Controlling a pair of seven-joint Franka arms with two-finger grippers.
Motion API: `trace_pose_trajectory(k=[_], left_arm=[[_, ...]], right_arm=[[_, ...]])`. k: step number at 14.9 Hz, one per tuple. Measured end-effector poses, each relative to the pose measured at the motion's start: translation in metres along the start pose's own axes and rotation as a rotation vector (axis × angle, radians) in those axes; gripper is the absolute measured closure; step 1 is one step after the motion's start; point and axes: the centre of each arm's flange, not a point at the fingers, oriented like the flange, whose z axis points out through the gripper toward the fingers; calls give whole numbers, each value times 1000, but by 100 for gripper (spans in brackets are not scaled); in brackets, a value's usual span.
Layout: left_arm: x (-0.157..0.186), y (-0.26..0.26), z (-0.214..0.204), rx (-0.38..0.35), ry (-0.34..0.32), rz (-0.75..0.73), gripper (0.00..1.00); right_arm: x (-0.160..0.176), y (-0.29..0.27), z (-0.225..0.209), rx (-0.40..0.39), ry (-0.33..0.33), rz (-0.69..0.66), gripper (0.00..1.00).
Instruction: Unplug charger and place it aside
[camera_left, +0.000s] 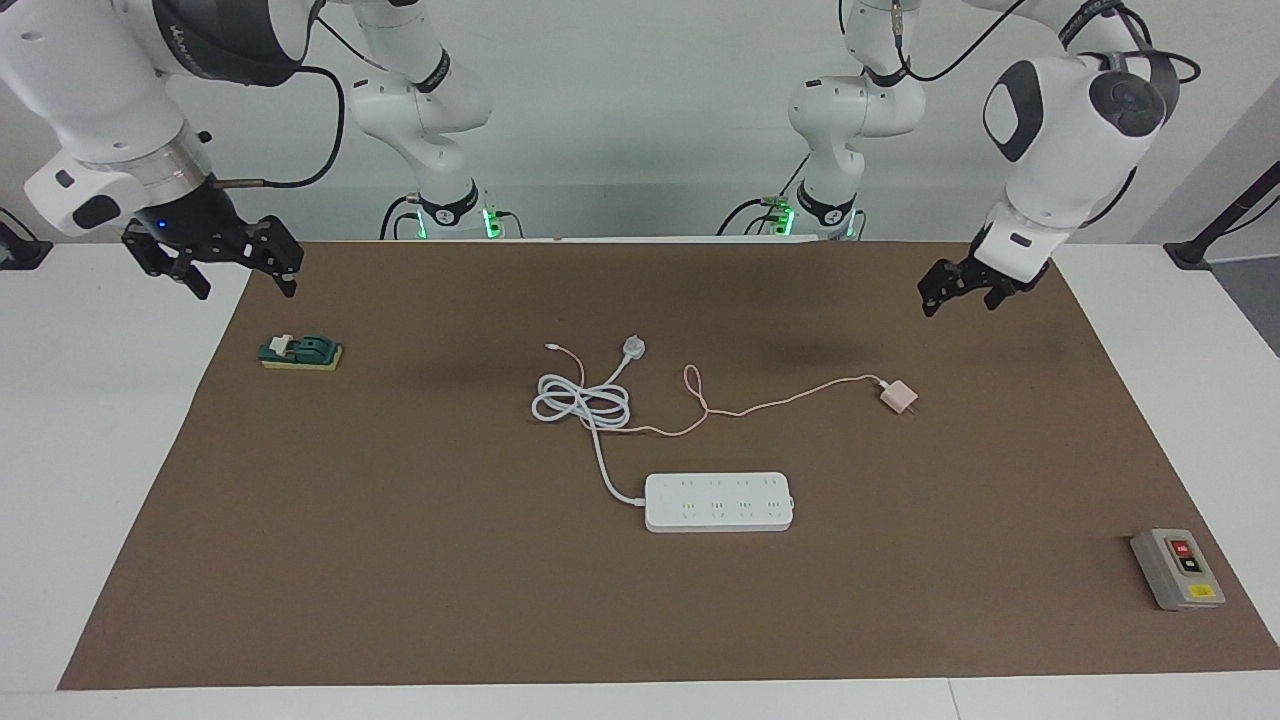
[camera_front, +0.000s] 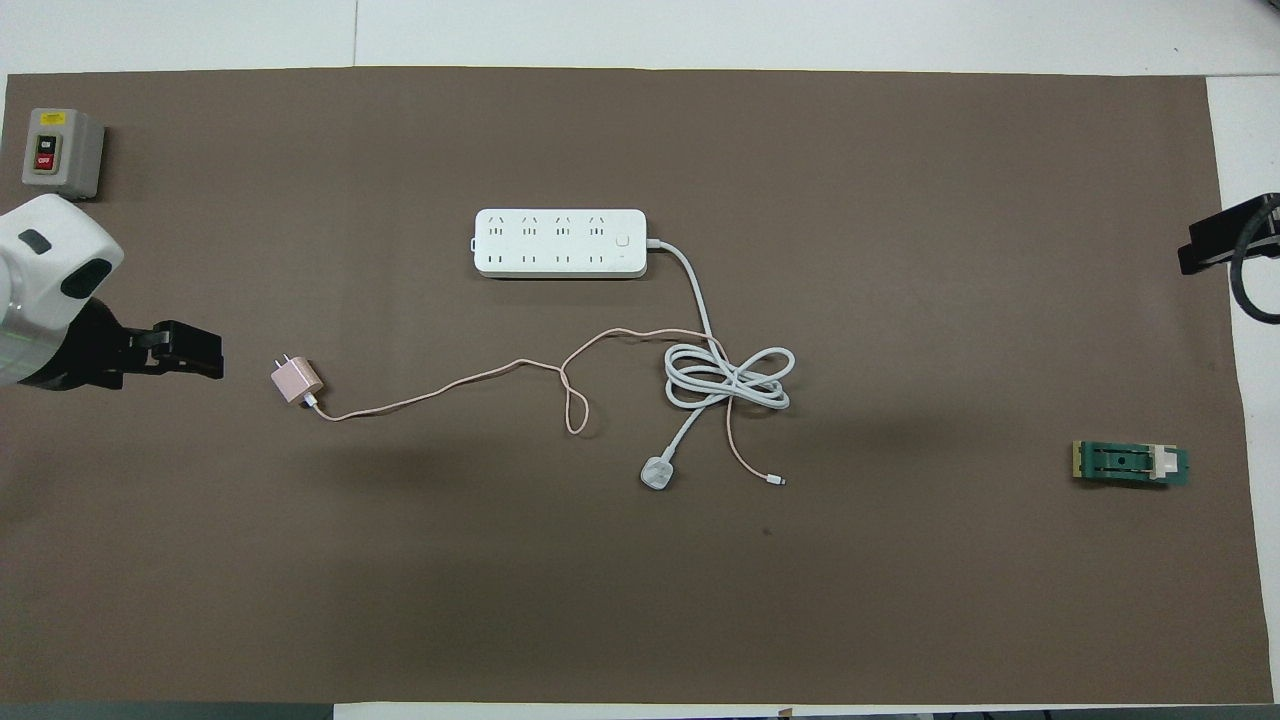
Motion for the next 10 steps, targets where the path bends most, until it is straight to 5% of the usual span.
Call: trace_pose_trajectory(k=[5,10], left_arm=[[-24,1,-18,2,-20,2,0],[-18,3,-26,1,7,9,0]], right_arm=[[-39,-16,4,7,4,-36,0],[-38,-12,8,1,41,-28,0]])
